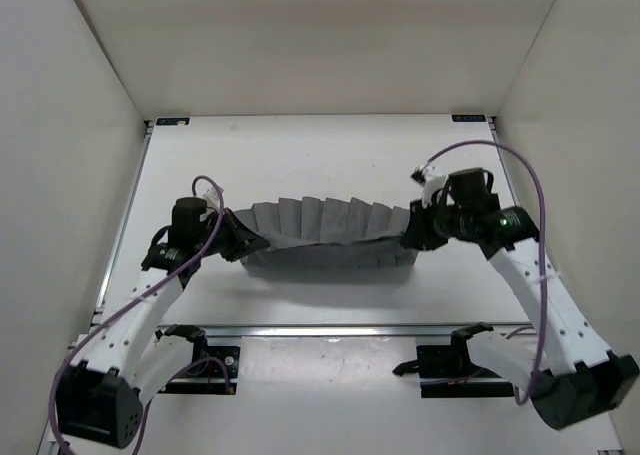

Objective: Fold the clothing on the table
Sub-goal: Fold the skirt

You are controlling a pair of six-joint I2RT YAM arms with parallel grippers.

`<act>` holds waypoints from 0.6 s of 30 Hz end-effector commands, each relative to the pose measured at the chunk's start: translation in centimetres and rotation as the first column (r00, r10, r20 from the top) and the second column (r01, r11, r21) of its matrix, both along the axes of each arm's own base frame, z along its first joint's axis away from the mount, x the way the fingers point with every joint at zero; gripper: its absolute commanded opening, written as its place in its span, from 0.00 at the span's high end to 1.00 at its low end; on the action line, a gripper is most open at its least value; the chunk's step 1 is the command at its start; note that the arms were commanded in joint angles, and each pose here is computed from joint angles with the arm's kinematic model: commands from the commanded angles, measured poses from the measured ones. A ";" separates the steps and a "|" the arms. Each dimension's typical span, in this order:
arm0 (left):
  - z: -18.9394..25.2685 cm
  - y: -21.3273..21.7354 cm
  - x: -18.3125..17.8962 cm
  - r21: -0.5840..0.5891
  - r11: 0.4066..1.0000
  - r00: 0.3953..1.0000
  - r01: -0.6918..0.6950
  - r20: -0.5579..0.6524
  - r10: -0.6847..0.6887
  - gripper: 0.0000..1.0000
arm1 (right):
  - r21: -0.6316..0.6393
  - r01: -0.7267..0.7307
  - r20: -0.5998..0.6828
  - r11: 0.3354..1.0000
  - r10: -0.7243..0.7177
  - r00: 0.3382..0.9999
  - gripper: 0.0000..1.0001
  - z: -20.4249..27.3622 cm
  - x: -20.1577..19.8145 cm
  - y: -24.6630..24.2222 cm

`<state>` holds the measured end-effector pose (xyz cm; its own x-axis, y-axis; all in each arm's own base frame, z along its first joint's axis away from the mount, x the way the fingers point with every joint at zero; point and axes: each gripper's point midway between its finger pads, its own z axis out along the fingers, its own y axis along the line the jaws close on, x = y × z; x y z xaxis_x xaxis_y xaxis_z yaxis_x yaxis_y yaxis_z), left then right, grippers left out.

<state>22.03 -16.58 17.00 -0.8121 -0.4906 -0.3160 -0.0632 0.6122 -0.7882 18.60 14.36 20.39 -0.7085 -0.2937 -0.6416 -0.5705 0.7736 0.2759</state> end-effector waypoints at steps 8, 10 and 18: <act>1.2 0.3 11.2 0.007 0.995 0.994 -0.097 0.058 0.097 0.99 | 0.290 0.242 0.005 0.926 -0.254 0.967 1.00 0.9 14.6 -1.9; 0.9 0.6 12.9 0.008 0.993 0.991 -0.119 0.061 0.118 0.98 | 0.274 0.250 -0.029 0.929 -0.252 0.967 1.00 -0.7 15.8 -1.4; -1.1 0.9 17.8 0.021 0.989 0.989 -0.145 0.015 0.145 0.88 | 0.254 0.311 -0.114 0.916 -0.291 0.950 1.00 -3.9 19.8 -1.4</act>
